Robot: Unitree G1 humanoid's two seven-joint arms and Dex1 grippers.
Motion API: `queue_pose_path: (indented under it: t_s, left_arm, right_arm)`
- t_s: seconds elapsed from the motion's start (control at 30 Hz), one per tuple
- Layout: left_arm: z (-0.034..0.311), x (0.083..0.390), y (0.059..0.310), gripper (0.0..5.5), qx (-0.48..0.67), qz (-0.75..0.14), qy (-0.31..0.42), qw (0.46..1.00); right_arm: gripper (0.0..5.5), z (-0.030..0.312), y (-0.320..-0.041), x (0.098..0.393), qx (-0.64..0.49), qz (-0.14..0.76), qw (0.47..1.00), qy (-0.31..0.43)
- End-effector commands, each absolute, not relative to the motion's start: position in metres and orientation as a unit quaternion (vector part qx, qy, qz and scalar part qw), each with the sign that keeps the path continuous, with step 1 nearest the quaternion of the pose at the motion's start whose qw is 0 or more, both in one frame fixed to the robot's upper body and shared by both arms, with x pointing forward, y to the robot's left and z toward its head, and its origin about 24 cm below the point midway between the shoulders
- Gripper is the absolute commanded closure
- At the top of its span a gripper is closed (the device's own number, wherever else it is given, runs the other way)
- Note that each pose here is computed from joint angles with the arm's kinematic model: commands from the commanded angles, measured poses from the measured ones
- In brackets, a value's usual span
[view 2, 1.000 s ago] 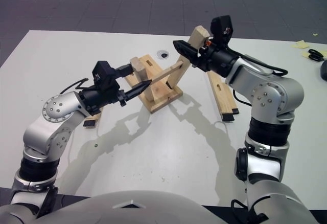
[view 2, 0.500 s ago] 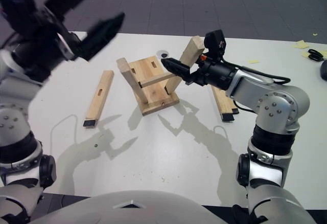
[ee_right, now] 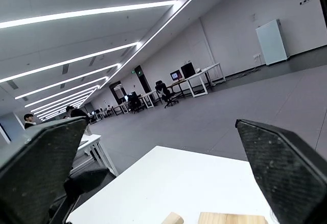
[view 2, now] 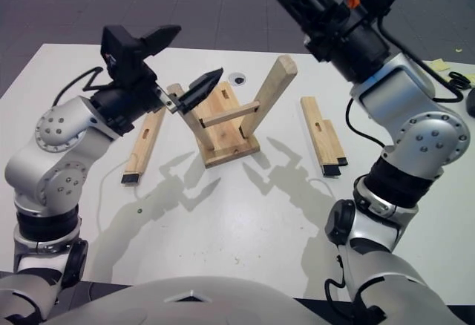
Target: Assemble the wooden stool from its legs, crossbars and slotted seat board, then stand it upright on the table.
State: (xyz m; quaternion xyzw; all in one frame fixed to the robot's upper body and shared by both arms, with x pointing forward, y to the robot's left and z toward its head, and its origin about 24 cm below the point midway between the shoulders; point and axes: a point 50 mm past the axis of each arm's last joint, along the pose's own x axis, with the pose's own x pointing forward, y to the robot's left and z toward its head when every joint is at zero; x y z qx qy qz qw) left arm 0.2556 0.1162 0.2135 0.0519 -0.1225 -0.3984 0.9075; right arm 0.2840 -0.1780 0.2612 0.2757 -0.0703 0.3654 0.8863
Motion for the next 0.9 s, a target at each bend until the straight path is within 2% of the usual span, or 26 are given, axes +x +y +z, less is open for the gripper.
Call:
queue_pose_path:
  t_s: [0.03,0.17,0.43,0.6,0.9]
  left_arm:
    - [0.221,0.264,0.131,0.15,0.057,-0.372,-0.136,0.916]
    - [0.233,0.268,0.133,0.15,0.018,-0.374,-0.155,0.914]
    - [0.231,0.267,0.112,0.15,-0.046,-0.412,-0.152,0.897]
    - [0.215,0.279,0.102,0.15,-0.035,-0.418,-0.127,0.899]
    - [0.191,0.276,0.095,0.15,-0.002,-0.435,-0.084,0.896]
  right_arm:
    - [0.1,0.268,-0.179,0.284,0.273,0.361,0.888,-0.08]
    - [0.1,0.265,-0.179,0.285,0.272,0.354,0.892,-0.075]
    - [0.1,0.259,-0.178,0.287,0.266,0.345,0.898,-0.069]
    - [0.1,0.255,-0.176,0.286,0.248,0.345,0.903,-0.063]
    - [0.1,0.251,-0.174,0.286,0.232,0.328,0.913,-0.077]
